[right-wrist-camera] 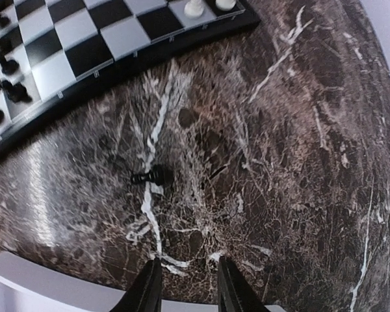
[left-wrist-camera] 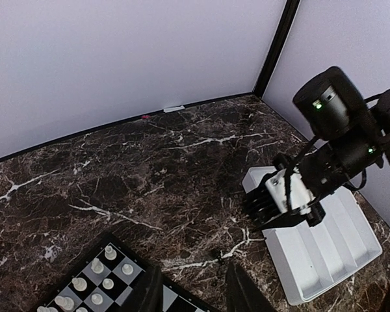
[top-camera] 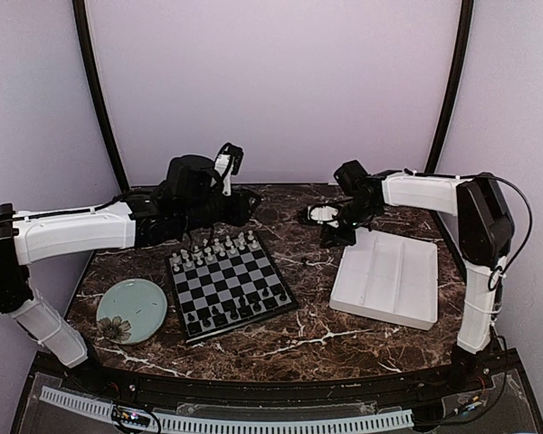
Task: Set up the chess pieces on the board
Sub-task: Pick up the pawn from the center of the board.
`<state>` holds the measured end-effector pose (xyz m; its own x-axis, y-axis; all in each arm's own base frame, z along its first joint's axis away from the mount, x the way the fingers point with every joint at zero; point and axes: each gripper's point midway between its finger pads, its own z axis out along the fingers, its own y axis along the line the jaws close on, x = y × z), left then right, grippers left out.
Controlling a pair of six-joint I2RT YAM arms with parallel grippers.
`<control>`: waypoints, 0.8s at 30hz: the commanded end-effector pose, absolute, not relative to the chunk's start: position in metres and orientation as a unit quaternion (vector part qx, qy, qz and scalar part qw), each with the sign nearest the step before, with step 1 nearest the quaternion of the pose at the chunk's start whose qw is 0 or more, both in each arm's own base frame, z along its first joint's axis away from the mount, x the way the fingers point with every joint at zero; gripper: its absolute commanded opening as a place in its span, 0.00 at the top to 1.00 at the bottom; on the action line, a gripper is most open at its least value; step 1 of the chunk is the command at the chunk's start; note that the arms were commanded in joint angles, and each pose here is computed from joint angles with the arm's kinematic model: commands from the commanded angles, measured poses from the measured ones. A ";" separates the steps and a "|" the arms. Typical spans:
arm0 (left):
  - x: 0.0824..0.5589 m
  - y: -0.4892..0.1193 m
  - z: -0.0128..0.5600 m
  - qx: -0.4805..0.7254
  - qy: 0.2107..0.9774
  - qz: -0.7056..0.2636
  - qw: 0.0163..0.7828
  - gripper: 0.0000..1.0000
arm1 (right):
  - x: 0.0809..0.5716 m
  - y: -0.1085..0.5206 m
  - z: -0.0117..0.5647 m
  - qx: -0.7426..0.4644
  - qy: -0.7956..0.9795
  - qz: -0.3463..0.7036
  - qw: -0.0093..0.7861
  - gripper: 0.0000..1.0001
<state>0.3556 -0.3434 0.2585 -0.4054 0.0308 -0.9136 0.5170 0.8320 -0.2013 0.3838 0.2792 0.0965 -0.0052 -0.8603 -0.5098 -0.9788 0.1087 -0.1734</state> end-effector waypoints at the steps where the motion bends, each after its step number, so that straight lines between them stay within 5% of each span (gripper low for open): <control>1: 0.339 -0.325 0.290 0.139 0.791 -0.262 0.535 0.66 | 0.392 0.279 0.069 -0.748 0.628 0.032 0.213 0.68; 24: 0.319 -0.278 0.288 0.100 0.794 -0.234 0.552 0.65 | 0.373 0.321 0.017 -0.829 0.543 0.035 0.133 0.58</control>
<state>0.3234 -0.2877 0.2793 -0.3871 -0.0725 -0.9192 0.4330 0.8658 -0.2506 0.3848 0.3139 0.0279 0.3832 -0.9010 -0.2035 -0.9117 -0.3335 -0.2402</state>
